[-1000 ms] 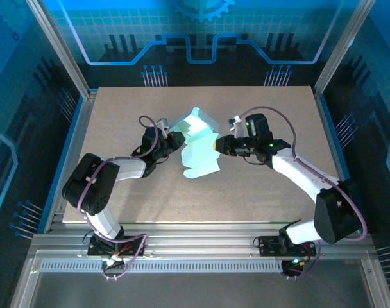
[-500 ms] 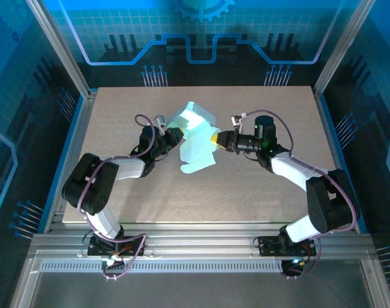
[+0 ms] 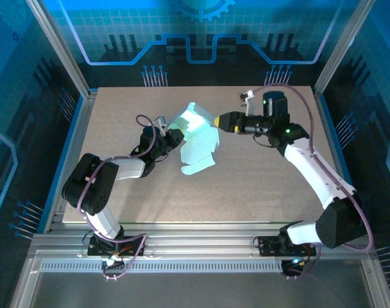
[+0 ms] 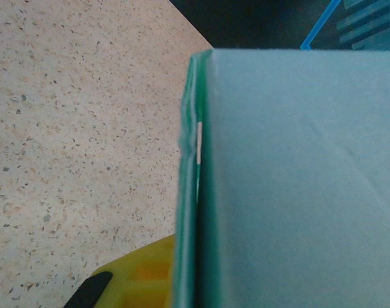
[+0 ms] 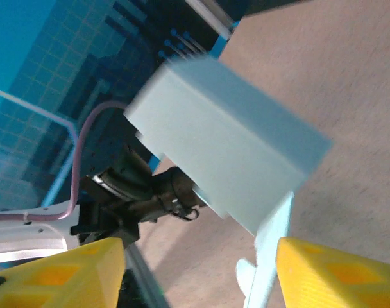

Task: Fold the paper box

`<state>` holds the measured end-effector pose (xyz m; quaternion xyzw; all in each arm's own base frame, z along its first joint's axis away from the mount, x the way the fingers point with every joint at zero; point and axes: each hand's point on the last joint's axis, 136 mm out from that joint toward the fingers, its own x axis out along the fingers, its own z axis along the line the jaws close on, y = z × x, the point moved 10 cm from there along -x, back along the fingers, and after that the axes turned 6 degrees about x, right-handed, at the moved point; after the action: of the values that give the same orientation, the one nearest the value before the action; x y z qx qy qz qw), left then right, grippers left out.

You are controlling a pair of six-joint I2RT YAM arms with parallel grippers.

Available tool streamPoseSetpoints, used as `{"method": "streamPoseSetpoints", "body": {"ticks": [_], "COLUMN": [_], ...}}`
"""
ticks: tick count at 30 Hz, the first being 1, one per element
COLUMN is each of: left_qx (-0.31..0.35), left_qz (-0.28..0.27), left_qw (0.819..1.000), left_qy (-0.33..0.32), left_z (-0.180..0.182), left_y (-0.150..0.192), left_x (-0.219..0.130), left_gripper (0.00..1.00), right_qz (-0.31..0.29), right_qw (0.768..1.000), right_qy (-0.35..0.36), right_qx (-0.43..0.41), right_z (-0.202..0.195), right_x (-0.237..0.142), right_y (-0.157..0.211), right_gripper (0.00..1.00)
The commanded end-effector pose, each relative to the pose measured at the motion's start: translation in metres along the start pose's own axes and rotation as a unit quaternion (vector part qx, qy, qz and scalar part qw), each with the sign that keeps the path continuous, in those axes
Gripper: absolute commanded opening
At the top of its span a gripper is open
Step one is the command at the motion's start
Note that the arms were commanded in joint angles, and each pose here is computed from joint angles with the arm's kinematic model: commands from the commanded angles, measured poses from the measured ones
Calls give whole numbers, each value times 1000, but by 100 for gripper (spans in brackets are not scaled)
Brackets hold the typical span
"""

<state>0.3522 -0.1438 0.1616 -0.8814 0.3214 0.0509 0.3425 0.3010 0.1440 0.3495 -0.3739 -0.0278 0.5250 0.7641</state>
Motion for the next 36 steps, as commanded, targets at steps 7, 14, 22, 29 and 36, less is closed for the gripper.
{"method": "streamPoseSetpoints", "body": {"ticks": [7,14,22,29,36], "left_qx": [21,21,16,12,9], "left_qz": [0,3,10,13,15], "left_qw": [999,998,999,999,999], "left_qy": [48,53,35,27,28], "left_z": [-20,-22,-19,-17,-18], "left_y": [-10,-10,-9,-8,-8], "left_x": [-3,-5,-3,-3,-3], "left_gripper": [0,0,0,0,0], "right_qz": [68,126,148,162,157], "right_qw": [991,984,980,971,953], "right_qy": [37,-9,-8,53,121], "right_qx": [-110,-128,-133,-167,-229], "right_z": [2,-9,-7,2,15], "right_x": [12,48,70,75,85], "right_y": [-42,-56,-40,-20,-6], "right_gripper": [72,68,53,49,47]}}
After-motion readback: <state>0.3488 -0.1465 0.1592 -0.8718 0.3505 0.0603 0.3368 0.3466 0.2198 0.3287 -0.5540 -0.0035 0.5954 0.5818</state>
